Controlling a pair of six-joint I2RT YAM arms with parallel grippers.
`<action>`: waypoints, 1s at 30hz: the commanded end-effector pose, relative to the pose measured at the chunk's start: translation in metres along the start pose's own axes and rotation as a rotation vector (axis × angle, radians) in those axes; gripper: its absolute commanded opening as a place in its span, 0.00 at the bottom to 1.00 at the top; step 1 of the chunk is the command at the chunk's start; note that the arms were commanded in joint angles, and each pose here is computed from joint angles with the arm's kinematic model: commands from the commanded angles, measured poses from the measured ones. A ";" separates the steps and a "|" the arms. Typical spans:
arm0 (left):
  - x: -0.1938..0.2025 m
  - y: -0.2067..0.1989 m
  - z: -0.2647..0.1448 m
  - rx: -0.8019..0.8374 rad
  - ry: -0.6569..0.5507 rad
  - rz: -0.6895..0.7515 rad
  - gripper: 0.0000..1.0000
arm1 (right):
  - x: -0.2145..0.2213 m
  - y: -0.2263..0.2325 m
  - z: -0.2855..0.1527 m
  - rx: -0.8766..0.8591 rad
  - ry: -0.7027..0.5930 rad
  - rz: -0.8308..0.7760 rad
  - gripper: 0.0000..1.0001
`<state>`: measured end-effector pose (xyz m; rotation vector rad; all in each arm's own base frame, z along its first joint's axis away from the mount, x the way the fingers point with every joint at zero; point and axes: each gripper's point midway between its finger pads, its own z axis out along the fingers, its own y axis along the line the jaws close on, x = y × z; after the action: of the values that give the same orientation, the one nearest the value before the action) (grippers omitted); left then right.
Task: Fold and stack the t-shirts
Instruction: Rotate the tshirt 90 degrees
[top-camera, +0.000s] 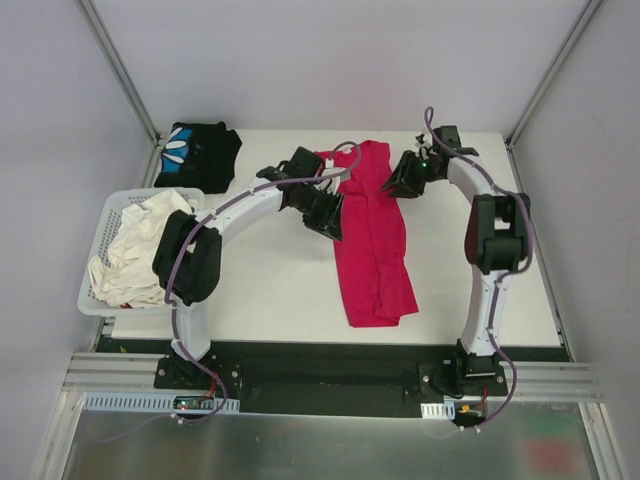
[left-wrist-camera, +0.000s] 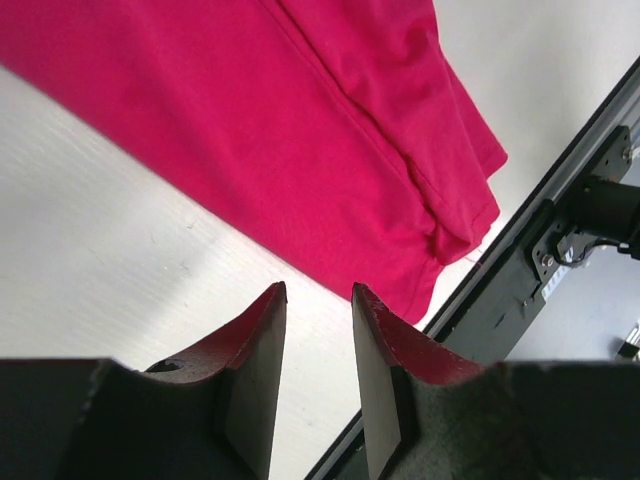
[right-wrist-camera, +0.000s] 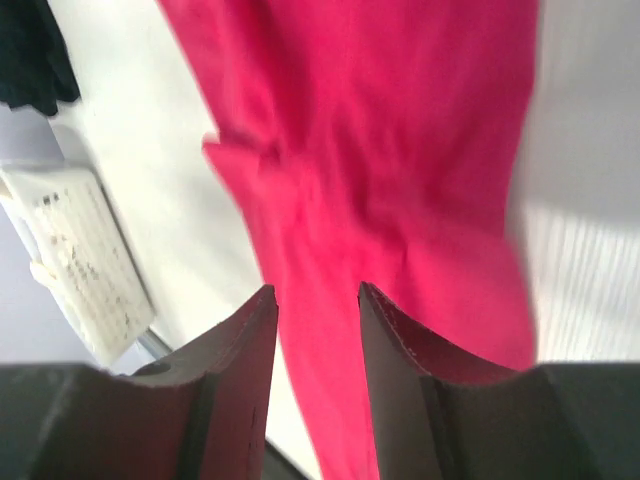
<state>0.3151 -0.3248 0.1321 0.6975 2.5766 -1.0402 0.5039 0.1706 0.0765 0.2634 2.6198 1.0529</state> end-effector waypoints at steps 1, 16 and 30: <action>0.007 -0.030 -0.006 0.027 -0.028 0.074 0.32 | 0.022 0.054 -0.090 -0.018 -0.165 -0.154 0.41; 0.035 -0.076 -0.007 0.083 -0.016 0.180 0.33 | 0.221 -0.002 -0.136 0.002 -0.160 -0.085 0.41; 0.040 -0.080 0.000 0.099 -0.029 0.291 0.32 | 0.253 -0.006 -0.147 -0.016 -0.132 -0.096 0.41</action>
<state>0.2376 -0.3572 0.1358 0.9675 2.4667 -1.0661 0.2207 0.1410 0.1202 0.2231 2.4619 0.9749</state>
